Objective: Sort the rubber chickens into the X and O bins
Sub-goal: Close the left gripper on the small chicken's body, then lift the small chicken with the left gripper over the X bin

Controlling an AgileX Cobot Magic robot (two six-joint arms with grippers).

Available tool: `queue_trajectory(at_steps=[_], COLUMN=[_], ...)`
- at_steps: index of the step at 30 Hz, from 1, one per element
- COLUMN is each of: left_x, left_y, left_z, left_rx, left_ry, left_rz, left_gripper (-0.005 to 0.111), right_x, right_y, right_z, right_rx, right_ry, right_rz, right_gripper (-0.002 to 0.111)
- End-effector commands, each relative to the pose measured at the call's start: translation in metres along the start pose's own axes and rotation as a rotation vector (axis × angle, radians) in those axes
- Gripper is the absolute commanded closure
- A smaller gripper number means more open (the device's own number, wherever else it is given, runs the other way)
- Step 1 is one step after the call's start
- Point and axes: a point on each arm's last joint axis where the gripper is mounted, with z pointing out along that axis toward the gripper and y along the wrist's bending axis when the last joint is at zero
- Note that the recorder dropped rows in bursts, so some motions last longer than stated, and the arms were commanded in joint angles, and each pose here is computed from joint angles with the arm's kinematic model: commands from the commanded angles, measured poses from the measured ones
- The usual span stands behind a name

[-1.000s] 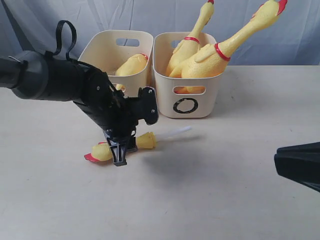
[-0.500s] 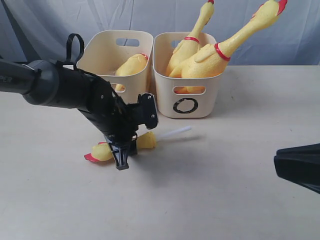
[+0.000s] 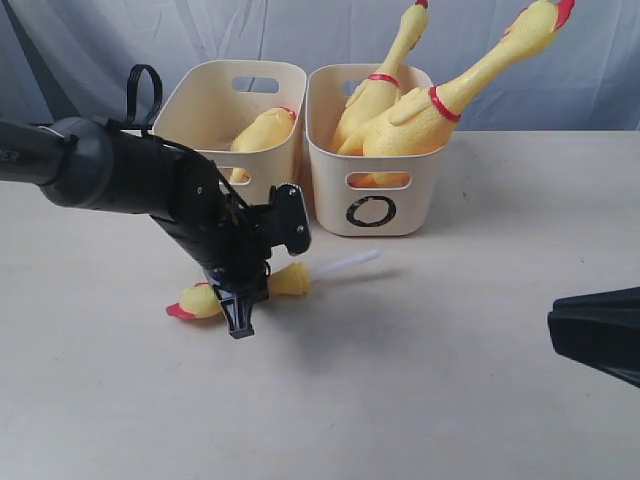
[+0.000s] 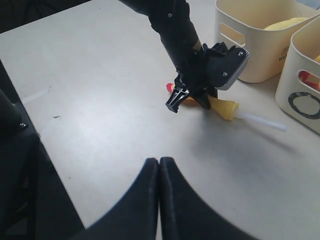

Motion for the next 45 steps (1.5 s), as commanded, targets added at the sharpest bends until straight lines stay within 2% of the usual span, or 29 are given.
queue_trajectory(at_steps=[1,8,17,26,37,41,45], left_x=[0.005,0.002,-0.011,-0.029,-0.051,-0.049,-0.035], left_y=[-0.008,-0.011,-0.005,0.016,0.048,0.063,0.084], left_z=[-0.003,-0.032,-0.095,-0.135,-0.163,-0.167,-0.162], left_rx=[0.086,0.119,0.011,-0.234,-0.573,-0.705,-0.801], left_ry=[0.055,0.063,-0.062,-0.269,-0.566,-0.649,-0.713], left_rz=[-0.011,-0.051,-0.072,-0.161,-0.195,-0.216,-0.368], left_gripper=[0.107,0.107,0.107,0.107,0.107,0.107,0.107], right_x=[0.001,0.001,0.001,0.001,0.001,0.001,0.001], right_y=[0.0,0.0,0.0,0.0,0.0,0.0,0.0], right_z=[0.0,0.0,0.0,0.0,0.0,0.0,0.0], right_rx=[0.001,0.002,0.002,0.002,0.0,0.0,0.0], right_ry=[-0.006,-0.009,-0.009,-0.007,-0.005,-0.005,-0.005], right_rz=[-0.001,-0.001,-0.001,-0.001,-0.001,-0.001,-0.001], right_gripper=[0.108,0.108,0.108,0.108,0.108,0.108,0.108])
